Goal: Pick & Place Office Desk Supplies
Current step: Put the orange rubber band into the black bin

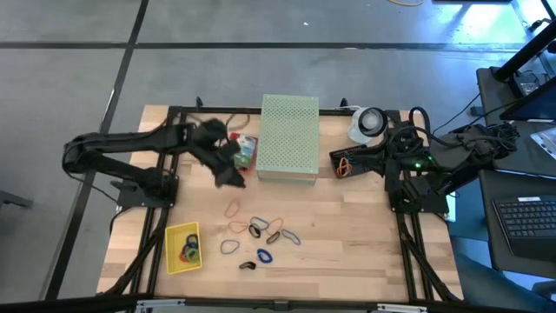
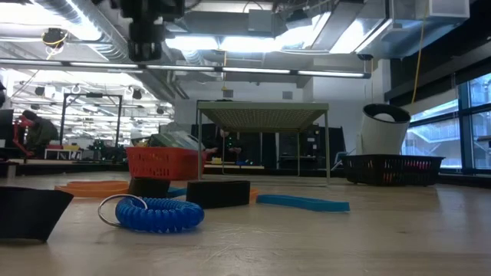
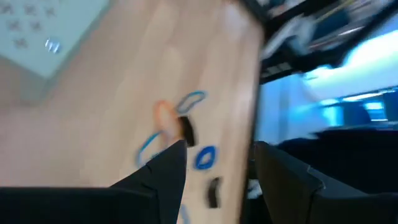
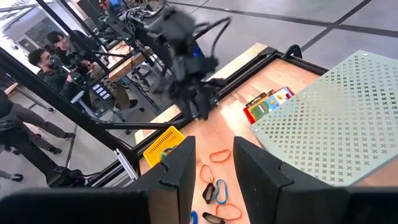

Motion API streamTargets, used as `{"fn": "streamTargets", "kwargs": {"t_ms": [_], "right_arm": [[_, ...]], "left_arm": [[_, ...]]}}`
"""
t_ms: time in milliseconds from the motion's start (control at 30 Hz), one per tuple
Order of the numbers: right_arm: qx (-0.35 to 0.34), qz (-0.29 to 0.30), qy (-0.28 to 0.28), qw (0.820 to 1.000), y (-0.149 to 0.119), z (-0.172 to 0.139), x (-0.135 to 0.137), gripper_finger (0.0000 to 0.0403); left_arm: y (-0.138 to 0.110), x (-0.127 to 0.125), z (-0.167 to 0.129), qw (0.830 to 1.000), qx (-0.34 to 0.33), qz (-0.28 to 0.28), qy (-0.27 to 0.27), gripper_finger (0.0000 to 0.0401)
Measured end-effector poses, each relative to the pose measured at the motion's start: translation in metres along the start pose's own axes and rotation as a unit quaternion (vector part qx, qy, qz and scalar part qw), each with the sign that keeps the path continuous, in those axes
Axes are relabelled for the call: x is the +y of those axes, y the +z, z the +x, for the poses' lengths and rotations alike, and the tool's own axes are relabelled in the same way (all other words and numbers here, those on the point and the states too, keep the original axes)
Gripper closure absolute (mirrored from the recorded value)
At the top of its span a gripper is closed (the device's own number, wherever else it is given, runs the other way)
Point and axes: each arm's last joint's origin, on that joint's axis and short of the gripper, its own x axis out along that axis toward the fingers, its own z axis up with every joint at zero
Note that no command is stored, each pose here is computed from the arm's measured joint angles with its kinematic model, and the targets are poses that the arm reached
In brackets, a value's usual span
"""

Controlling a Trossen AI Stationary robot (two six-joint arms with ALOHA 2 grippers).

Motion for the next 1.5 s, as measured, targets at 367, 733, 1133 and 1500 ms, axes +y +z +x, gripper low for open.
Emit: {"fn": "streamTargets", "kwargs": {"t_ms": [367,733,1133,1500], "right_arm": [[-0.003,0.011,-0.003,1.0,0.0,0.0,0.0,0.0294],[-0.002,0.012,-0.004,1.0,0.0,0.001,0.0,0.0294],[0.002,0.01,-0.001,1.0,-0.001,0.001,0.001,0.0294],[0.011,0.014,0.008,1.0,-0.001,0.001,0.001,0.0294]], "left_arm": [[-0.053,-0.018,0.052,0.97,0.054,-0.069,0.227,0.0217],[-0.085,-0.017,0.111,0.934,0.13,-0.081,0.322,0.0239],[-0.092,0.006,0.15,0.906,0.173,-0.072,0.38,0.0284],[-0.087,0.024,0.161,0.898,0.202,-0.07,0.384,0.0251]]}}
